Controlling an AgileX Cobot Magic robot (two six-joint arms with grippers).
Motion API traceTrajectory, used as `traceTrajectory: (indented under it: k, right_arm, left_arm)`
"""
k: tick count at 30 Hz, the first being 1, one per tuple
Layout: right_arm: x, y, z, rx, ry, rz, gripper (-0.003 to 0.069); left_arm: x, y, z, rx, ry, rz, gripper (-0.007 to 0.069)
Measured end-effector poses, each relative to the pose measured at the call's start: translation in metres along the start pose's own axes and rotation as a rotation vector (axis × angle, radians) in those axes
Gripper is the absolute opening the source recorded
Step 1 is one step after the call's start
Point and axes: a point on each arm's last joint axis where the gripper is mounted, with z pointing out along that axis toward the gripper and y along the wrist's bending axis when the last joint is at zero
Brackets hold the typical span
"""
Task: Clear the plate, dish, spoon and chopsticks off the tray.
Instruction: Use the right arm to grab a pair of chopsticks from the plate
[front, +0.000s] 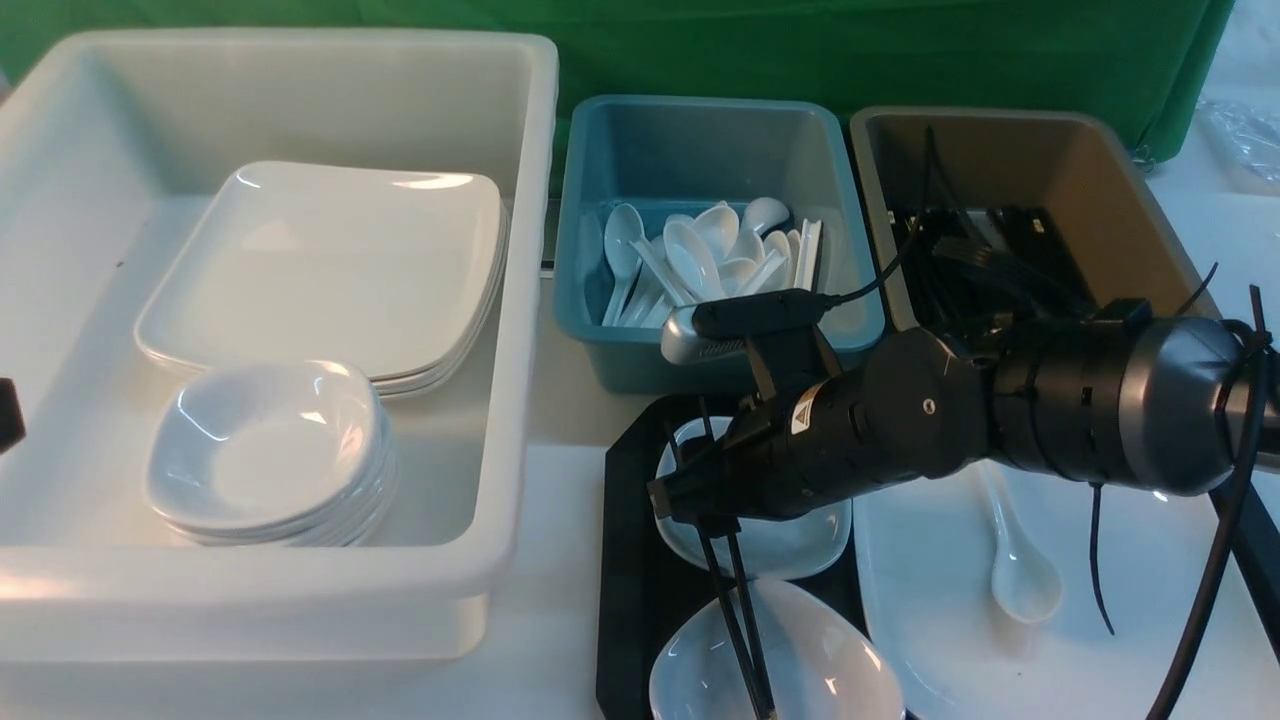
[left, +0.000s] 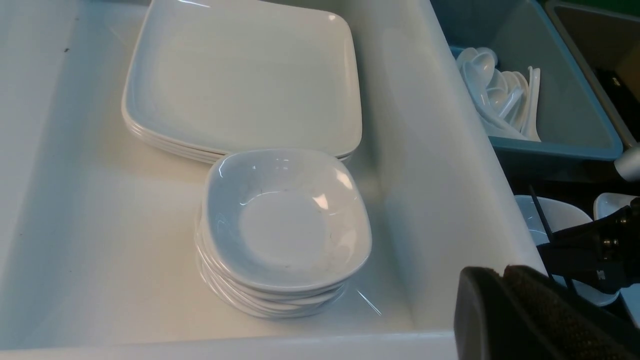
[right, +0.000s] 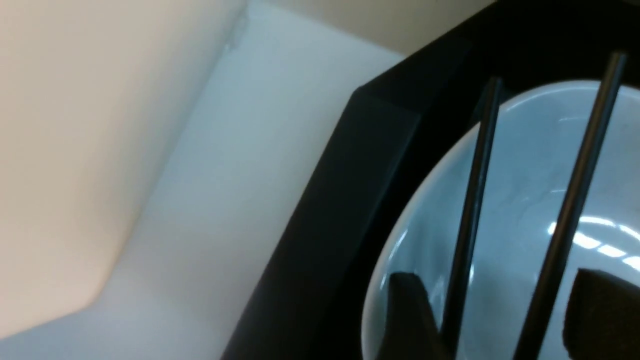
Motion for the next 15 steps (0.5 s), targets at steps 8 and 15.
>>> traceTrajectory:
  k: [8, 15]
  right_arm:
    - [0.006, -0.003, 0.013, 0.010, 0.030, 0.003, 0.0414]
    - [0.006, -0.003, 0.013, 0.010, 0.032, 0.005, 0.0126]
  left_arm:
    - [0.000, 0.000, 0.000, 0.000, 0.000, 0.001, 0.0017]
    - [0.000, 0.000, 0.000, 0.000, 0.000, 0.002, 0.0017]
